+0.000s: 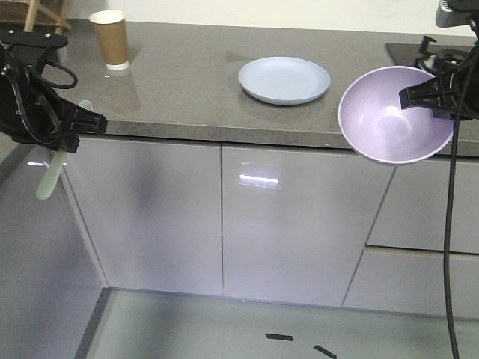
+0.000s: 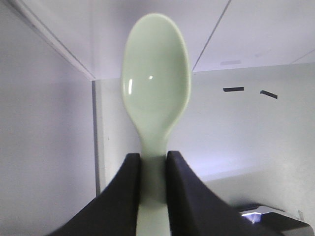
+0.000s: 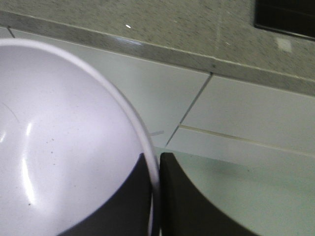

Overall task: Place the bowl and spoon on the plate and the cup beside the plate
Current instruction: 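Drive the base, holding spoon and bowl, to the counter with the blue plate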

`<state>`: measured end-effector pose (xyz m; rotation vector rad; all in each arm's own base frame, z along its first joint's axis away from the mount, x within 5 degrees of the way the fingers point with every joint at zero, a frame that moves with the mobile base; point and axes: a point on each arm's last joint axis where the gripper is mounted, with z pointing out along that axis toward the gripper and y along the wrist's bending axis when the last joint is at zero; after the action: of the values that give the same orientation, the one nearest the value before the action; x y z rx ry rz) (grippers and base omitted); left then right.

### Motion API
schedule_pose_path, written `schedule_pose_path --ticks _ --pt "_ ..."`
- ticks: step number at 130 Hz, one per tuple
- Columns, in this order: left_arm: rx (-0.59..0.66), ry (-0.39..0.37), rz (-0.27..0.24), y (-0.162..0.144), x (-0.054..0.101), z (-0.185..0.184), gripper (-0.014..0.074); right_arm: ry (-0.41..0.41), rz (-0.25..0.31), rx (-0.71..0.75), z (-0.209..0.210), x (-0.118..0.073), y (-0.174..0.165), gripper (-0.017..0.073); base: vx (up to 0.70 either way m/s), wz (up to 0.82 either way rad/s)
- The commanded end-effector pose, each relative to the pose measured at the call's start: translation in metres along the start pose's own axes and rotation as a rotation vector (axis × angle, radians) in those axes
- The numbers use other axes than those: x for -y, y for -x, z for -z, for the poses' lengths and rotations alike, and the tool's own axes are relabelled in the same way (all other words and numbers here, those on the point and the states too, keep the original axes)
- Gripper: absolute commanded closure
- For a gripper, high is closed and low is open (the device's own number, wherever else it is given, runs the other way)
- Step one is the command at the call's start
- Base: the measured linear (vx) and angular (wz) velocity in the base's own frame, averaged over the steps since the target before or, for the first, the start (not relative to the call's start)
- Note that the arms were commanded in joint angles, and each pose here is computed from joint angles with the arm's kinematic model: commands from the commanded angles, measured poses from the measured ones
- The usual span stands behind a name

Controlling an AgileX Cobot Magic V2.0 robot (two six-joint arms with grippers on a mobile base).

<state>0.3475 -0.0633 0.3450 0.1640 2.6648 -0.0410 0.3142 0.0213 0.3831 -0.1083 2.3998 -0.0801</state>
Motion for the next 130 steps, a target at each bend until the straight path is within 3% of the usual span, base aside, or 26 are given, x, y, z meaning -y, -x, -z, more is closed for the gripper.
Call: schedule_pose_path --ticks 1,130 --pt "0.112 -0.009 0.007 0.0057 0.0004 0.0274 0.0601 -0.008 0.003 0.116 0.0205 0.0023 0.0109 0.0560 -0.07 -0.27" --pt "0.112 -0.010 0.007 0.0057 0.0005 0.0274 0.0601 -0.009 0.003 0.099 0.0213 0.0025 0.0092 0.0560 0.04 -0.06"
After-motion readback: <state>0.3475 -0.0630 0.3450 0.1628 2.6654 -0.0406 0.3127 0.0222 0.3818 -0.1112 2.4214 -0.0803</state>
